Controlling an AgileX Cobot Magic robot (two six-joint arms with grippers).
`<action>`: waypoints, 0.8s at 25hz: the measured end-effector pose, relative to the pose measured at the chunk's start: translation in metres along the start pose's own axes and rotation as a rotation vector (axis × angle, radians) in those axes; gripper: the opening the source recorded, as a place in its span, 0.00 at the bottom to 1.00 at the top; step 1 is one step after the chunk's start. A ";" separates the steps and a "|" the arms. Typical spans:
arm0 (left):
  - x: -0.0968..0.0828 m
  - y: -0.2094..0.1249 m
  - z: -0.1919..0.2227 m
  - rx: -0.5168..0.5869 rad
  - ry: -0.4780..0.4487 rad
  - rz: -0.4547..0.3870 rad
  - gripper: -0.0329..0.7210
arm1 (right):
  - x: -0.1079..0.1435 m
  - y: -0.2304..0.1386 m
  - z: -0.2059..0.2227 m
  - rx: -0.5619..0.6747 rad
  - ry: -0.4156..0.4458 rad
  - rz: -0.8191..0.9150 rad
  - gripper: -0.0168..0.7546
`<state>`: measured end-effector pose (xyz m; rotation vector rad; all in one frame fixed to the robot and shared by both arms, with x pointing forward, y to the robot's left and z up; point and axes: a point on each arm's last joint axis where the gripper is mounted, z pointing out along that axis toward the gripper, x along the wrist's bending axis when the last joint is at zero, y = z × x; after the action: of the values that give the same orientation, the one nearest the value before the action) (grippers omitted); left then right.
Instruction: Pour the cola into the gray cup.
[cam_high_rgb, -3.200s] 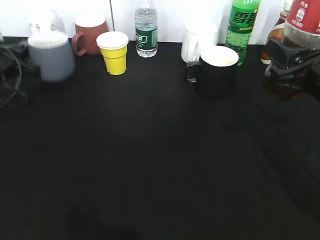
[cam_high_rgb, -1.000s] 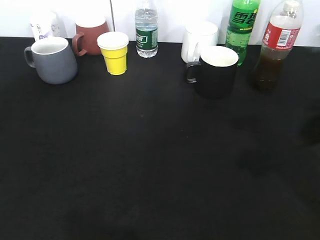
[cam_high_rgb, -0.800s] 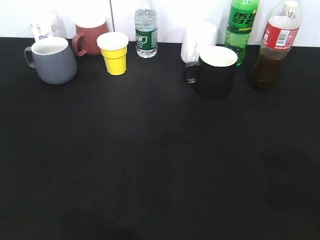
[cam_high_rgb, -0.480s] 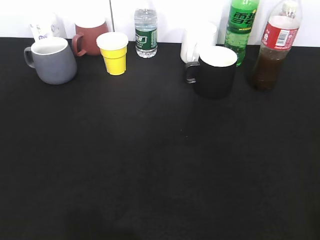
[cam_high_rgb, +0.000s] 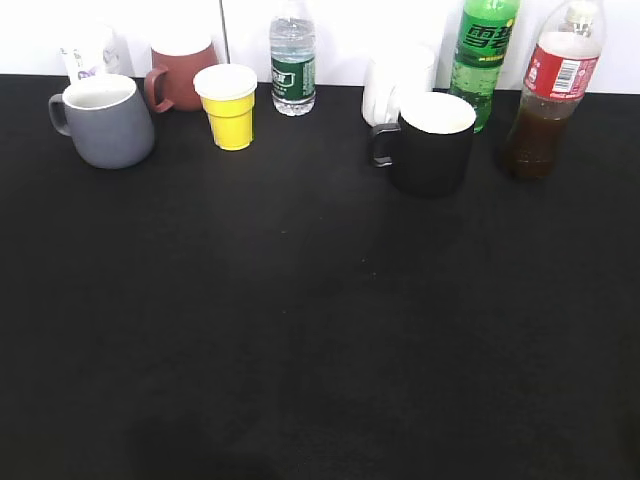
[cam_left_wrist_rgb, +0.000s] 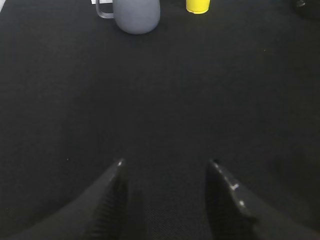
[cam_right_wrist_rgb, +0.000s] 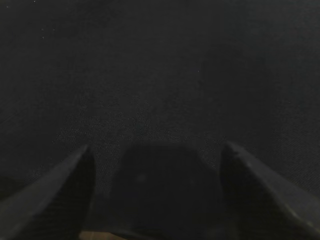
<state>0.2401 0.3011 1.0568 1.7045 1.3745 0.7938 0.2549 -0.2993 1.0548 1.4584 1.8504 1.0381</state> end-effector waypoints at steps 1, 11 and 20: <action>0.000 0.000 0.000 0.000 0.003 -0.002 0.56 | 0.000 0.000 0.000 0.000 -0.003 0.001 0.79; -0.002 -0.005 -0.008 -0.061 0.179 -0.100 0.56 | 0.000 -0.012 -0.020 -0.148 -0.323 0.193 0.79; -0.002 -0.005 -0.008 -0.061 0.179 -0.100 0.56 | 0.000 -0.012 -0.020 -0.151 -0.323 0.192 0.79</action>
<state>0.2308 0.3010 1.0562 1.5351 1.5277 0.9396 0.2325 -0.3053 1.0555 1.6275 1.3992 0.9419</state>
